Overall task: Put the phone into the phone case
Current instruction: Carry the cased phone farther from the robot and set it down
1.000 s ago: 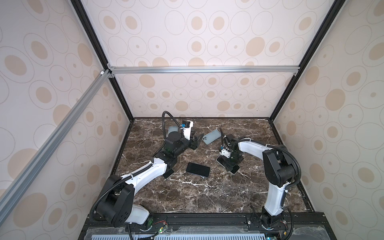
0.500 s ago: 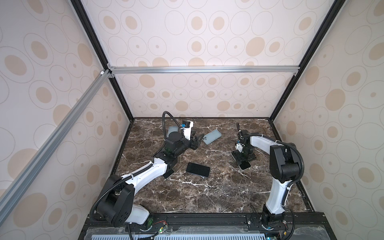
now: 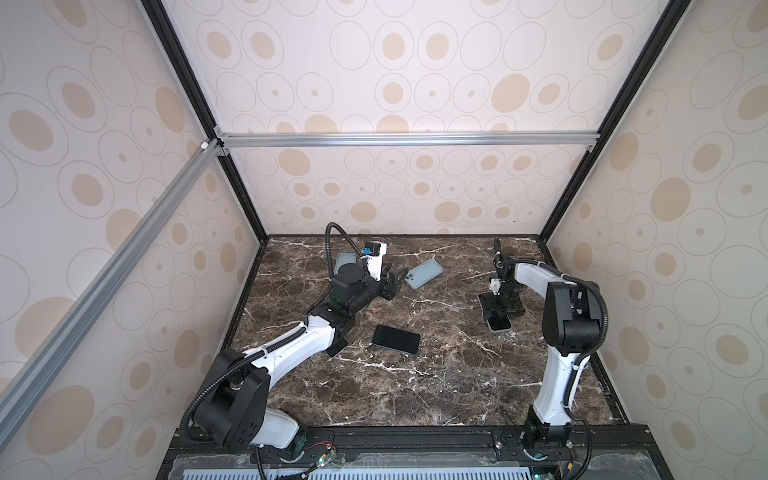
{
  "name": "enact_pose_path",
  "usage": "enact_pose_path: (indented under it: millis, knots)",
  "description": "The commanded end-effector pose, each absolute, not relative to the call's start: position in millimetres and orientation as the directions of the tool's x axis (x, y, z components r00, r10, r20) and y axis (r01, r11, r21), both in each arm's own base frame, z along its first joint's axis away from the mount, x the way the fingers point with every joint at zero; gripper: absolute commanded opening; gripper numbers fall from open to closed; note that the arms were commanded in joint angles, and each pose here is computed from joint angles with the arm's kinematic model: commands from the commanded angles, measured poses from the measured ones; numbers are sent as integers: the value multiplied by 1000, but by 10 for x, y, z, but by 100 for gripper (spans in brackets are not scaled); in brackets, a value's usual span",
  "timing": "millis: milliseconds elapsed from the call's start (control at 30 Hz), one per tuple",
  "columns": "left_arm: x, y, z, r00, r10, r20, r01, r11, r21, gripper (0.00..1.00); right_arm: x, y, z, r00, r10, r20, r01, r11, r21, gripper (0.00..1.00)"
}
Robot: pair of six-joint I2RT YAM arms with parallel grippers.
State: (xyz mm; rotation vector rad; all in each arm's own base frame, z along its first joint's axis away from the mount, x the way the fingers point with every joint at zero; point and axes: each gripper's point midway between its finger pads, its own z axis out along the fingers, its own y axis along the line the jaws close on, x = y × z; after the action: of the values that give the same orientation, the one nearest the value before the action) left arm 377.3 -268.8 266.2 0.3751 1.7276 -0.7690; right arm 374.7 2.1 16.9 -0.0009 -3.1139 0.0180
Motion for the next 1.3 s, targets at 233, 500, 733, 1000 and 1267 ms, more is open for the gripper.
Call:
enact_pose_path:
  millis: [233,500,733,1000,1267]
  knots:
    - [3790,-2698,2751,-287,-152,-946,605,737,-302,57,3902,-165,165,-997,76,9,76,997,-23,92]
    - [3792,-2695,2751,-289,-152,-945,604,737,-303,57,3941,-147,308,-997,76,-32,76,997,-9,99]
    - [3797,-2686,2742,-286,-142,-948,600,744,-293,57,3971,-132,522,-993,75,-89,75,997,4,100]
    - [3804,-2658,2770,-274,-138,-952,592,756,-280,57,3978,-135,810,-986,66,-150,67,998,0,100]
    - [3780,-2671,2804,-283,-161,-945,597,742,-306,57,3927,139,1163,-962,4,-274,5,1000,-3,100]
